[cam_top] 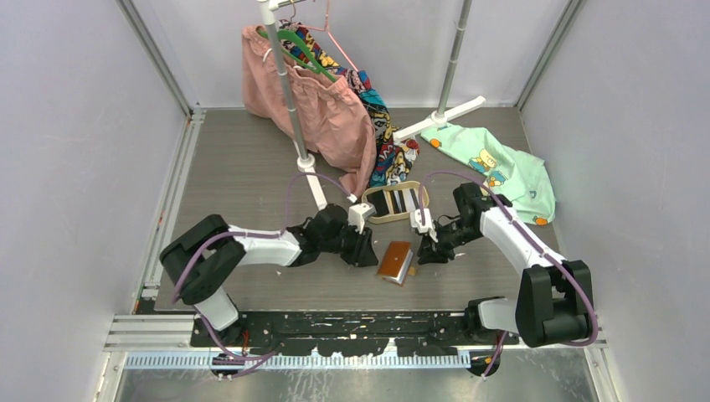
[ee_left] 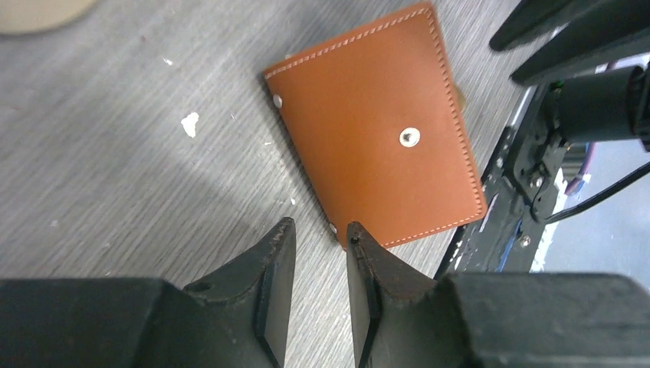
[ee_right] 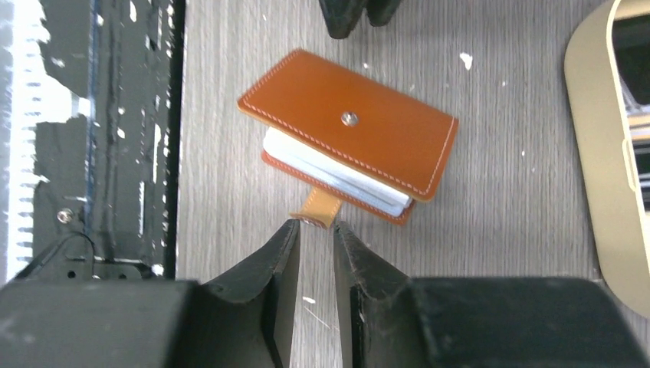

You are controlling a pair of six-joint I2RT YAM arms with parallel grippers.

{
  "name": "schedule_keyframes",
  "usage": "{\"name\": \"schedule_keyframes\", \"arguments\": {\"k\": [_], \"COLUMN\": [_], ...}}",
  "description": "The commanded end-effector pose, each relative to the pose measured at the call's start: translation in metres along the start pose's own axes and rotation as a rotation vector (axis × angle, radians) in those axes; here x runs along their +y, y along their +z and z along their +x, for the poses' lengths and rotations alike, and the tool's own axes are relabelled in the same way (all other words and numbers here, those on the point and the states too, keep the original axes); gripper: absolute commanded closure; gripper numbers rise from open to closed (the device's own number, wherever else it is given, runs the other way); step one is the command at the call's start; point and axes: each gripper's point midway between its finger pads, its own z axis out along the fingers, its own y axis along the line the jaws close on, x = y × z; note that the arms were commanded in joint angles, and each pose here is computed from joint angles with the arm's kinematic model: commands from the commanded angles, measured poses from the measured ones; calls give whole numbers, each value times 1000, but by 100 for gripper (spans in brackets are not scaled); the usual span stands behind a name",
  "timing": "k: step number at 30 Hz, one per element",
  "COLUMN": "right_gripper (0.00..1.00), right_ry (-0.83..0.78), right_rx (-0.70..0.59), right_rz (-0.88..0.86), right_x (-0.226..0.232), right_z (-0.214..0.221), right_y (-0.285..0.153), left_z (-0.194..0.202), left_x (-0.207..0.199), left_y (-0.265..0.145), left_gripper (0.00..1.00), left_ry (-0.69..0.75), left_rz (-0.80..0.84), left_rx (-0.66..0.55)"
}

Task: Put the credit cards into the card holder
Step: Close the card holder at the center of the board.

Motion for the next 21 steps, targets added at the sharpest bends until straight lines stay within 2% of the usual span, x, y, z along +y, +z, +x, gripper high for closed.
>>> {"name": "schedule_keyframes", "arguments": {"k": [1, 11, 16, 18, 21], "right_gripper": [72, 80, 81, 81, 77], "right_ry": [-74, -75, -57, -43, -43], "right_rx": [155, 360, 281, 244, 266], "right_rz": [41, 155, 282, 283, 293], "right_x": [-15, -57, -91, -97, -101], "right_z": [24, 44, 22, 11, 3], "right_y": [-7, 32, 44, 46, 37], "left_z": [-16, 5, 10, 9, 3], "left_x": [-19, -22, -28, -31, -33], "left_y": [16, 30, 37, 39, 40], "left_gripper": [68, 67, 66, 66, 66], "left_ry": [-9, -61, -72, -80, -77], "left_rz": [98, 93, 88, 85, 72], "left_rx": [-21, 16, 2, -9, -46]}}
